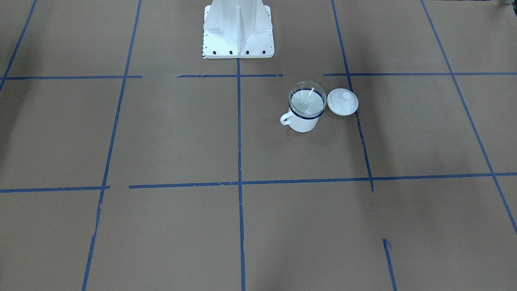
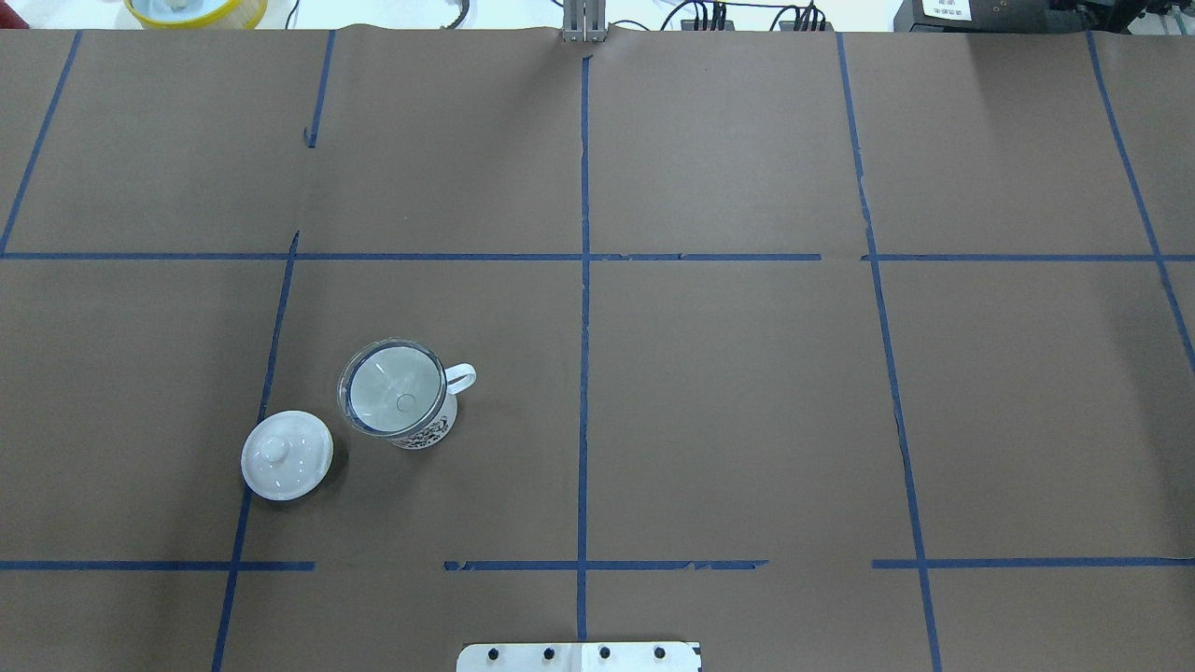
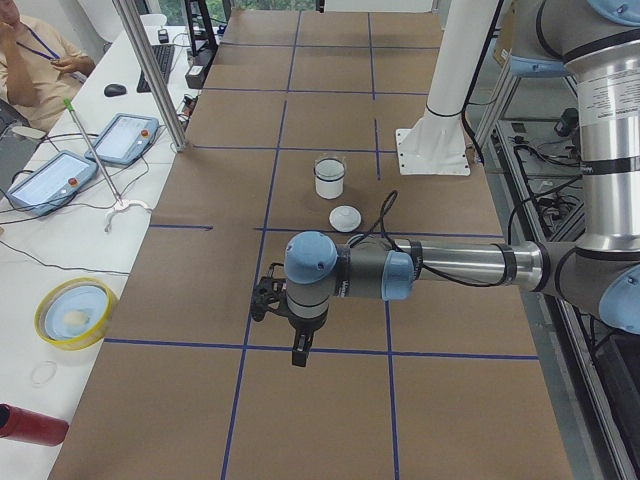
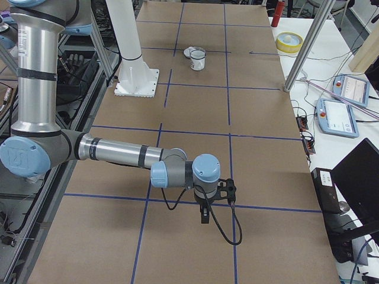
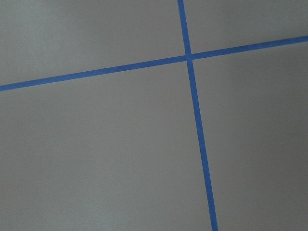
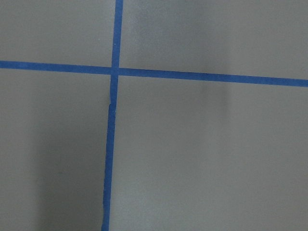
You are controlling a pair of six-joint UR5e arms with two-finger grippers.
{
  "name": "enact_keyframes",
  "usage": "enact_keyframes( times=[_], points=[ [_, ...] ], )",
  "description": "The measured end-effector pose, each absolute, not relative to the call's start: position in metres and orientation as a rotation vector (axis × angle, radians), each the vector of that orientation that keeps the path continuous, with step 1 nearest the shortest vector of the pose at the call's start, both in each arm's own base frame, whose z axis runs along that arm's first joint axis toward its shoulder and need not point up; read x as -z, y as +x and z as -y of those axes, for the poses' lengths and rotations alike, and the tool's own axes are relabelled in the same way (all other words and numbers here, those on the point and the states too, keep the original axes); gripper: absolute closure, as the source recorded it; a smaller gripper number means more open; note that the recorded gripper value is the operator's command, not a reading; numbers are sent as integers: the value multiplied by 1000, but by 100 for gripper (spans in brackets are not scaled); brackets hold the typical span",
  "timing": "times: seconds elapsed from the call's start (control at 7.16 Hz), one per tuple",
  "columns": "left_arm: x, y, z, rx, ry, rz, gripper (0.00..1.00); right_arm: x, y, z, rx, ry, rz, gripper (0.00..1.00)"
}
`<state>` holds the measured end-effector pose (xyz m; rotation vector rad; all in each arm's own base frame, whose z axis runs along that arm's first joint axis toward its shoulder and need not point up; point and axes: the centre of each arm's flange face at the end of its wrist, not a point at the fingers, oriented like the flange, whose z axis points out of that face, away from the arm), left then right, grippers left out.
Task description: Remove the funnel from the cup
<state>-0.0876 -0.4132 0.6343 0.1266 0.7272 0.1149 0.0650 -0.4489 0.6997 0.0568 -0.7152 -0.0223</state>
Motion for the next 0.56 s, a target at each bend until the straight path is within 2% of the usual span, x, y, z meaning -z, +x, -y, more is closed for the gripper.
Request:
enact_keyframes(
  times=[0.56],
  points=[
    [-628, -86, 415, -131, 139, -723, 0, -700, 65, 449, 22, 57, 715, 0]
  ],
)
